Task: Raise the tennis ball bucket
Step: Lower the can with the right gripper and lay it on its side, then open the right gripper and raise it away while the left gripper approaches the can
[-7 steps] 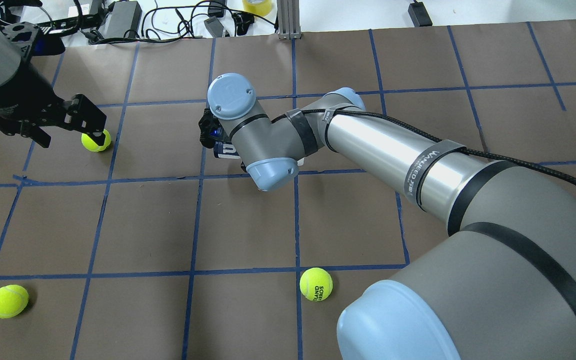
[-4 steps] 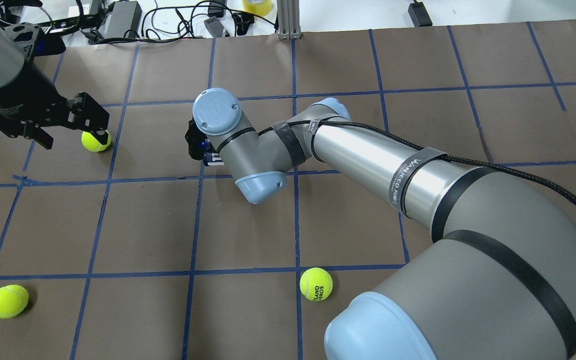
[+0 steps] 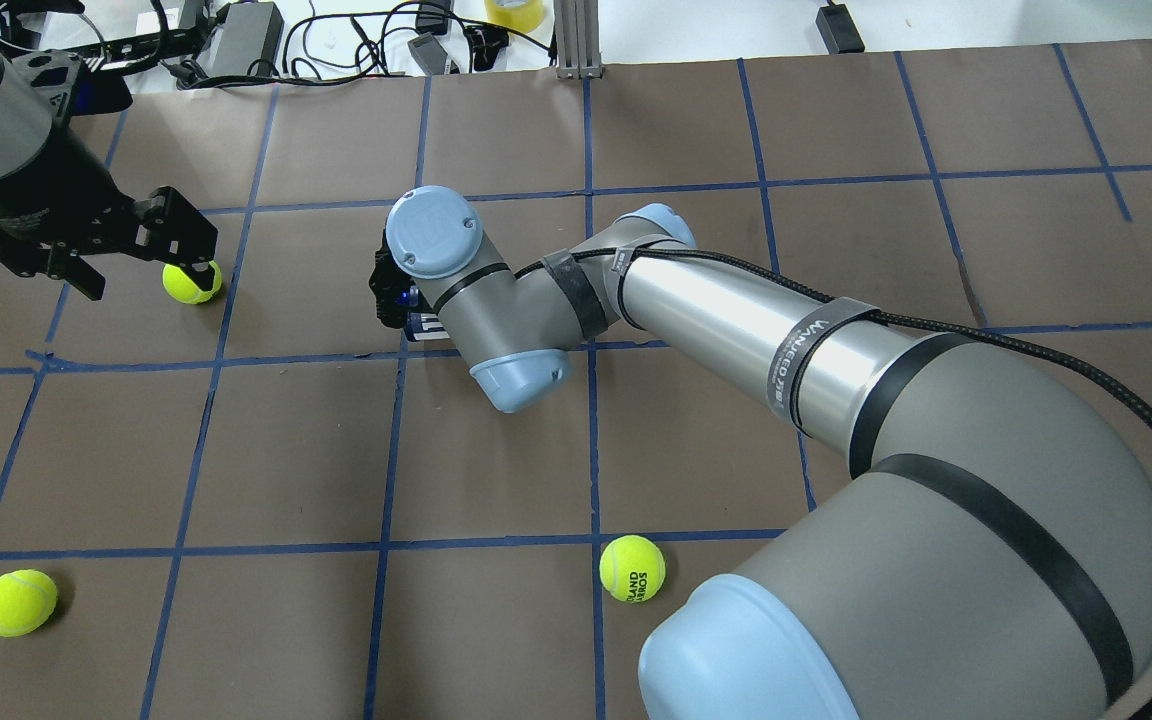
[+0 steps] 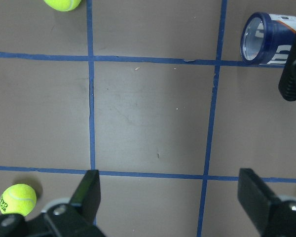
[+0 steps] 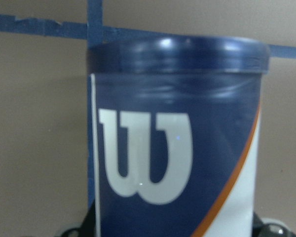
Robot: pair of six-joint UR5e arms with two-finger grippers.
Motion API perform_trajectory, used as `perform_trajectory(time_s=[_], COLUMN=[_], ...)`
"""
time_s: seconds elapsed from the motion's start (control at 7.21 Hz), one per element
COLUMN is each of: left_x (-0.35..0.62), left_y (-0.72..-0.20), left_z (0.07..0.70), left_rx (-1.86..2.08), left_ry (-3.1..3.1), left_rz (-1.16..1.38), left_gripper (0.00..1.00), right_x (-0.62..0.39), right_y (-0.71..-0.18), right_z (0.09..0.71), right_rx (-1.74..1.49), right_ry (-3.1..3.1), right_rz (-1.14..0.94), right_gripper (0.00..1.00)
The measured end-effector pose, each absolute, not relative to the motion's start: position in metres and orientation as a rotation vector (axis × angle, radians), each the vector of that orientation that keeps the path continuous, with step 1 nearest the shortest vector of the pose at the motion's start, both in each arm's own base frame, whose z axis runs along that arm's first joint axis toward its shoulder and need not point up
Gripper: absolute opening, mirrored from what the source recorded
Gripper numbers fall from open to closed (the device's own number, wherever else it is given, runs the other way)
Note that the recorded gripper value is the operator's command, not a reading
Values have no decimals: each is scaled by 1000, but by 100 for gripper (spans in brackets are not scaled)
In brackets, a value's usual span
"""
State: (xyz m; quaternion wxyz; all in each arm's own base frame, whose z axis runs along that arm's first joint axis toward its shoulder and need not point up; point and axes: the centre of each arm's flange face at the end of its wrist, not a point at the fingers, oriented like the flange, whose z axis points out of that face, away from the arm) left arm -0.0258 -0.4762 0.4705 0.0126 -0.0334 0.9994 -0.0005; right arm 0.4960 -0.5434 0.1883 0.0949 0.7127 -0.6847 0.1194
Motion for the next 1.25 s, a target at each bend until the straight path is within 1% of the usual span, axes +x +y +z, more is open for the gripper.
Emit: perform_trajectory(time_s=[0.55,0.97,1.25], left_x=[-23,-23,-23], left_y=[-476,-476,-476], left_z=[469,469,467], left_rx=[-112,-112,-112], left_ry=[3122,3122,3125], left_rz=[4,8,19], left_gripper=[100,100,100], right_x=[498,478,425], right_y=[-542,-548,-569], right_z=[199,260,312], right_rx=[2121,2135,2075], right_ry=[-2067,-2136,-2246], right_rz=[391,481,495], right_gripper=[94,95,96])
